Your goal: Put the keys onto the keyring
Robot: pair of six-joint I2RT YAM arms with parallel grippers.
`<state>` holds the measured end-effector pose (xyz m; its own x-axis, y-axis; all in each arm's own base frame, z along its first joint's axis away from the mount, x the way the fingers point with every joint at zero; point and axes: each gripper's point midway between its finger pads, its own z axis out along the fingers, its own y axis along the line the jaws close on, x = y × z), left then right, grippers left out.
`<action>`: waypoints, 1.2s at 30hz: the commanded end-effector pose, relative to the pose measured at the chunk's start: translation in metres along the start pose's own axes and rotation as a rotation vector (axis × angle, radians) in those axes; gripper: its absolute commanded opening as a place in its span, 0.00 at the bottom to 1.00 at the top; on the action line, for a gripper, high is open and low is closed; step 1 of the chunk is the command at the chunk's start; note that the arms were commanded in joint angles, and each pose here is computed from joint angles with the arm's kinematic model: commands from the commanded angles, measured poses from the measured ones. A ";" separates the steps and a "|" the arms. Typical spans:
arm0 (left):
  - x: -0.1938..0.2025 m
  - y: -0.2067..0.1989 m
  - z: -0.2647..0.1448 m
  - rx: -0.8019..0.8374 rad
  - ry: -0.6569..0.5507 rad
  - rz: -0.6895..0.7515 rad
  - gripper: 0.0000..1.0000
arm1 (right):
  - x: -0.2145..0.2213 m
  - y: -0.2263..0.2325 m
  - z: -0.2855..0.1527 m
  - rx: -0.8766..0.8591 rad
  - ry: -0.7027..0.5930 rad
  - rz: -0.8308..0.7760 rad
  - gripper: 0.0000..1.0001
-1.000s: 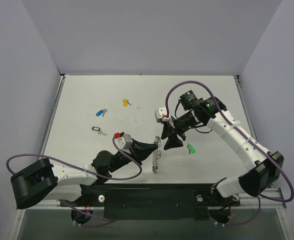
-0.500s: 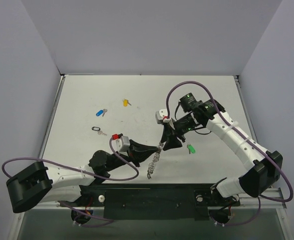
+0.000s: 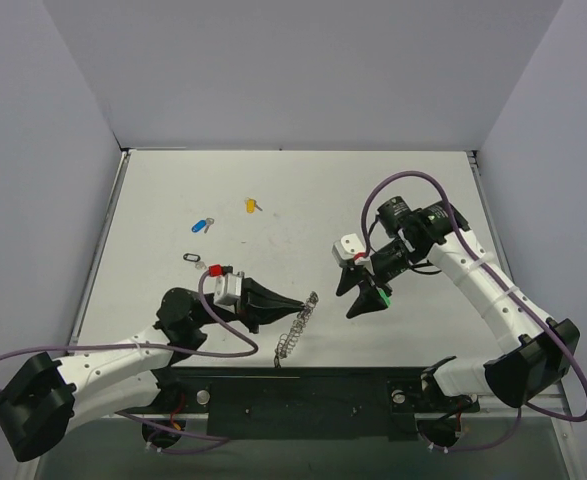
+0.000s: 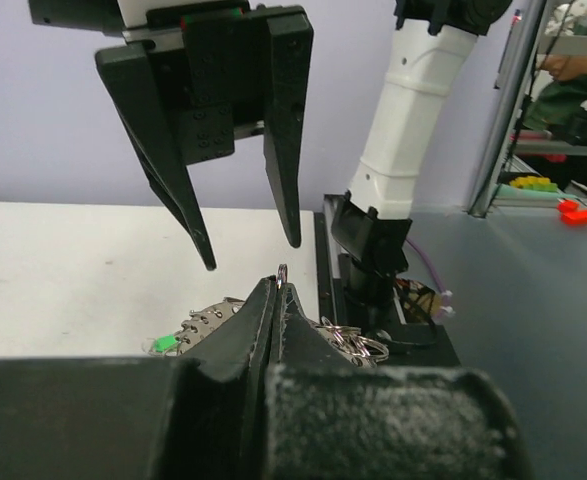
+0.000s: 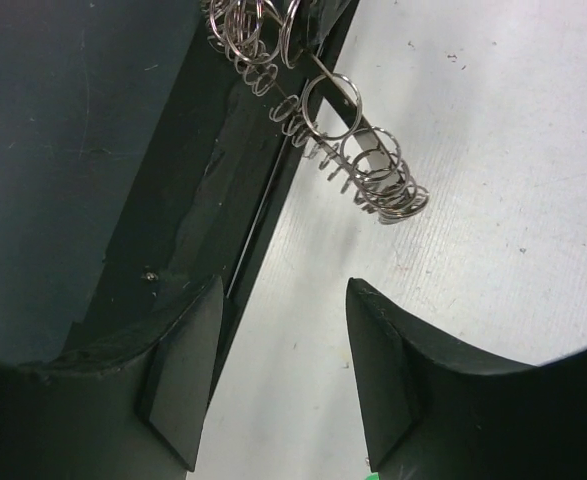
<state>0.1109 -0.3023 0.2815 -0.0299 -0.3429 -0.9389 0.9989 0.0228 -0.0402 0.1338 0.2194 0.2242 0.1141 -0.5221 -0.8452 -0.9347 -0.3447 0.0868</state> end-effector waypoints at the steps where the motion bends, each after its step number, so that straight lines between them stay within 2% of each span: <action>1: -0.020 -0.019 0.011 0.153 0.004 -0.024 0.00 | -0.010 0.019 -0.005 -0.041 -0.077 -0.002 0.48; 14: -0.022 -0.009 0.014 0.140 -0.017 -0.071 0.00 | -0.023 0.035 -0.010 -0.076 -0.156 0.030 0.50; 19: -0.034 -0.007 0.015 0.122 -0.118 -0.119 0.00 | -0.026 0.037 -0.009 -0.084 -0.174 0.026 0.51; 26: -0.045 0.014 0.006 -0.018 -0.292 -0.264 0.00 | -0.029 0.038 -0.010 -0.080 -0.185 0.043 0.51; 33: -0.060 0.031 -0.002 -0.135 -0.383 -0.339 0.00 | -0.032 0.033 -0.011 -0.069 -0.205 0.112 0.52; 36: -0.057 0.043 -0.003 -0.208 -0.379 -0.397 0.00 | -0.037 0.025 -0.011 -0.058 -0.233 0.155 0.51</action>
<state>0.1578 -0.3104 0.2434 -0.4976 -0.4122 -0.7632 0.8149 0.0792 -0.5742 0.1162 0.2160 0.2439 0.0000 -0.4296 -0.9030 -0.9210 -0.3519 0.1674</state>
